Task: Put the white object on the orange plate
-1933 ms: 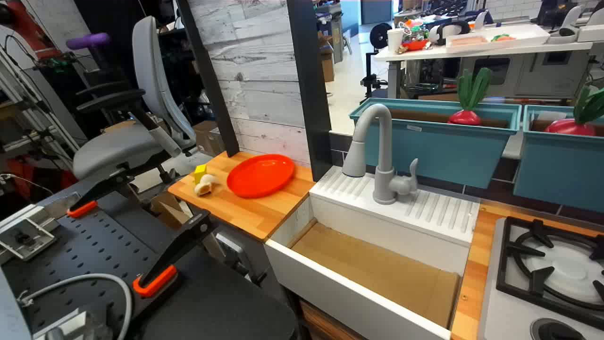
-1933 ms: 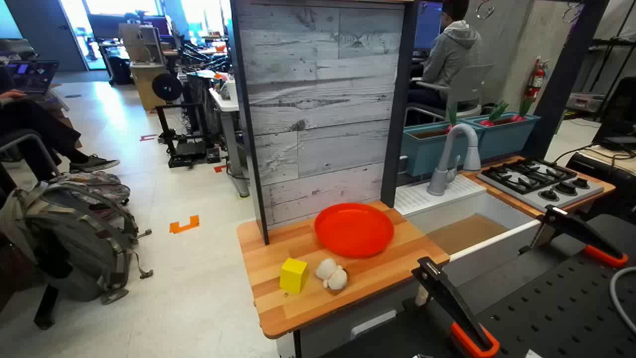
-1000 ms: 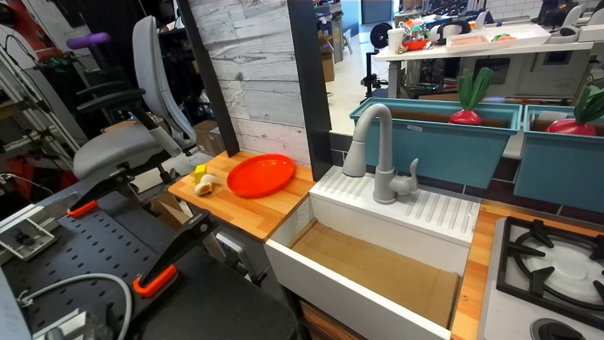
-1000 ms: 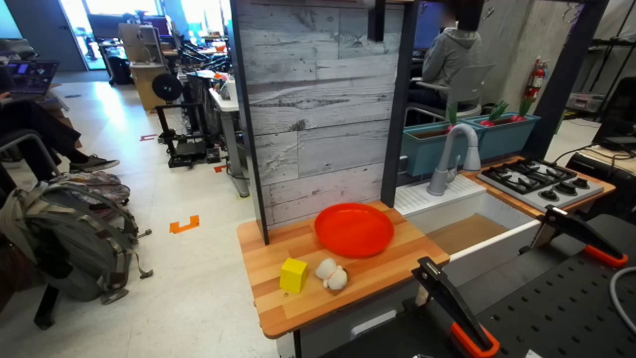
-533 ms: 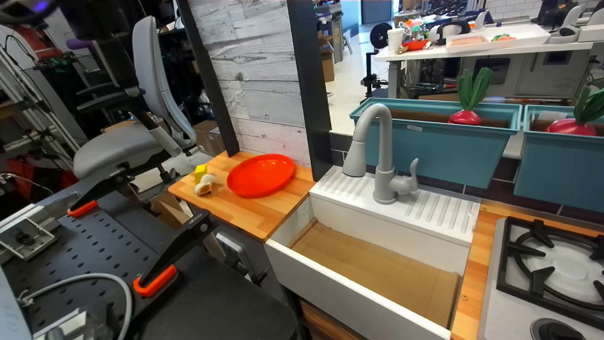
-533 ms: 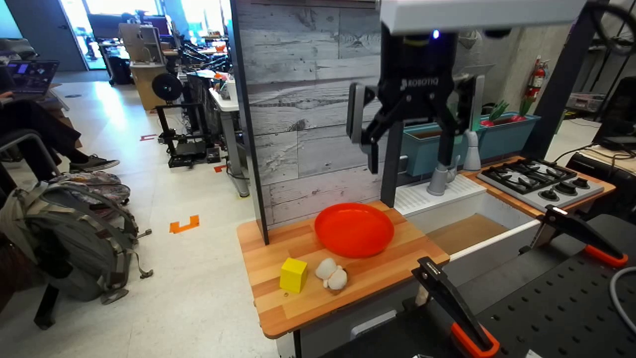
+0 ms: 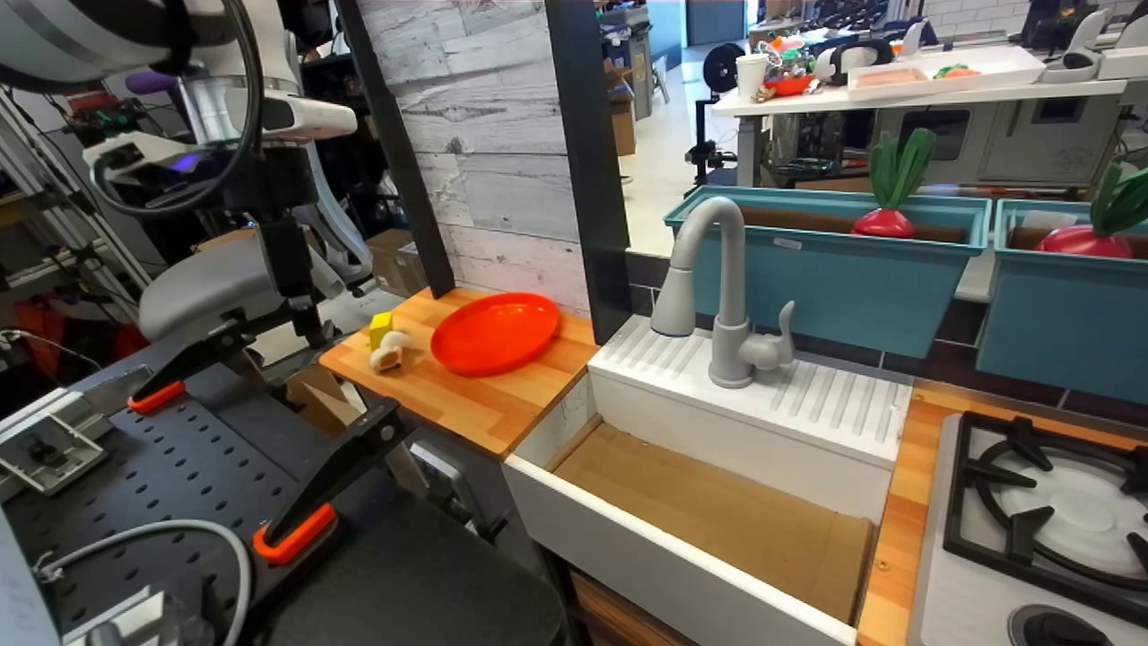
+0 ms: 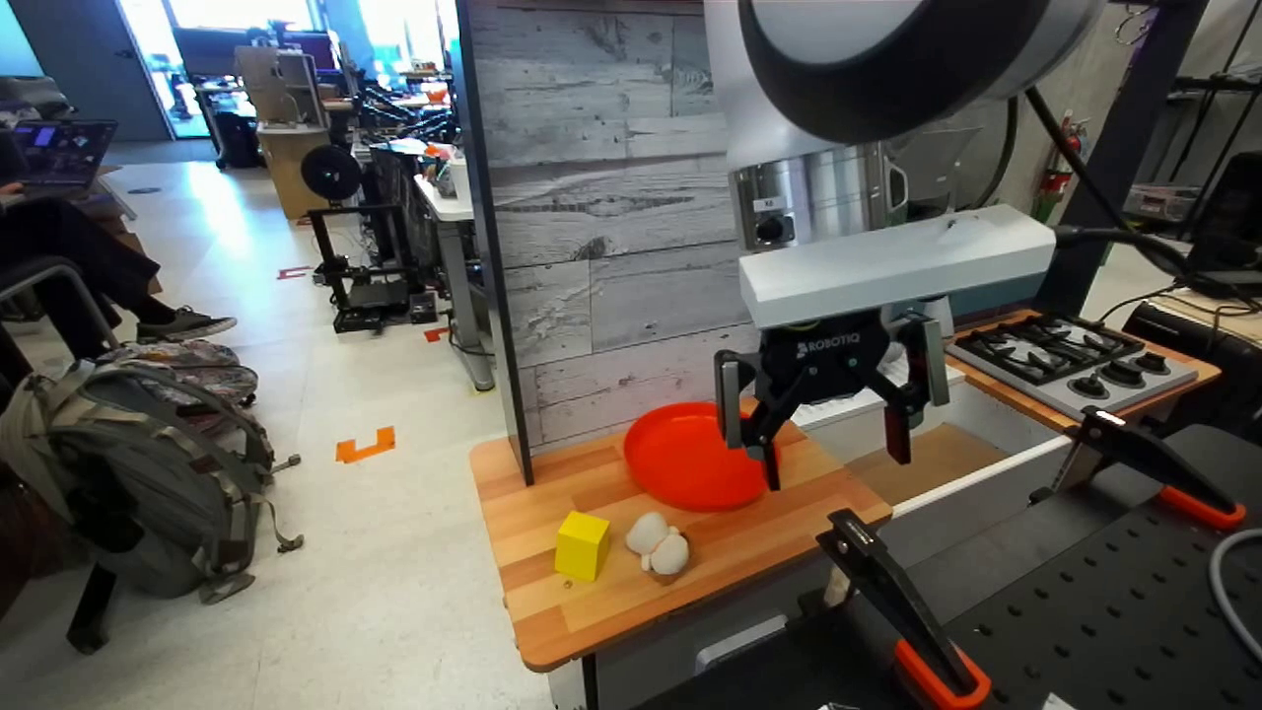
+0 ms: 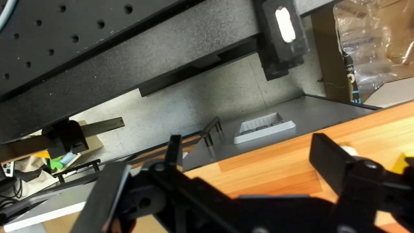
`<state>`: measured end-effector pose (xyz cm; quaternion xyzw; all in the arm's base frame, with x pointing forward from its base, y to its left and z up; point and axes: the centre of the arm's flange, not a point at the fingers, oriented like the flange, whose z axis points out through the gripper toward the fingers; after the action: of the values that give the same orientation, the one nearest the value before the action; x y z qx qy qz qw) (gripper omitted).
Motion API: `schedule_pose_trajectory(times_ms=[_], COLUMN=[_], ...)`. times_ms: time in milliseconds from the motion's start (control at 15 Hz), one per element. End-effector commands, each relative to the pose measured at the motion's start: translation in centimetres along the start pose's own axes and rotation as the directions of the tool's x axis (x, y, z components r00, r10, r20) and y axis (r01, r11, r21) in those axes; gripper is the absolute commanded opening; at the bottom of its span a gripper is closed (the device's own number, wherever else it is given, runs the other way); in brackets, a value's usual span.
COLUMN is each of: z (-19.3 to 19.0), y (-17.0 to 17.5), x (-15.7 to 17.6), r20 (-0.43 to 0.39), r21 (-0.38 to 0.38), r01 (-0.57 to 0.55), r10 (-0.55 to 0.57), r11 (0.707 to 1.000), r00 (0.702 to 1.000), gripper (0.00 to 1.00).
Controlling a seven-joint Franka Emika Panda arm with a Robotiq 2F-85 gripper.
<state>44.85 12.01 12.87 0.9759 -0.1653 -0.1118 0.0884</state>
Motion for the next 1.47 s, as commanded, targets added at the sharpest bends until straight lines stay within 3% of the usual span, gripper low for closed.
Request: schedule_pose_trajectory(times_ms=[0,333,533,1400], z=[-0.3,0.1,1.4,8.7], y=[0.0,-0.3,-1.6,-8.9], x=[0.0,1.3,3.3,6.8], r20=[-0.005,-0.070,-0.095,-0.072], r21=[0.002,0.014,0.073,0.140], r01=[0.000,-0.021,-0.020,-0.005], r10=[0.000,0.022,0.027,0.015], r11=[1.000,1.000,0.997,0.990], r00=[1.000,0.997,0.995,0.997], gripper=[1.00,1.00,1.00,1.00])
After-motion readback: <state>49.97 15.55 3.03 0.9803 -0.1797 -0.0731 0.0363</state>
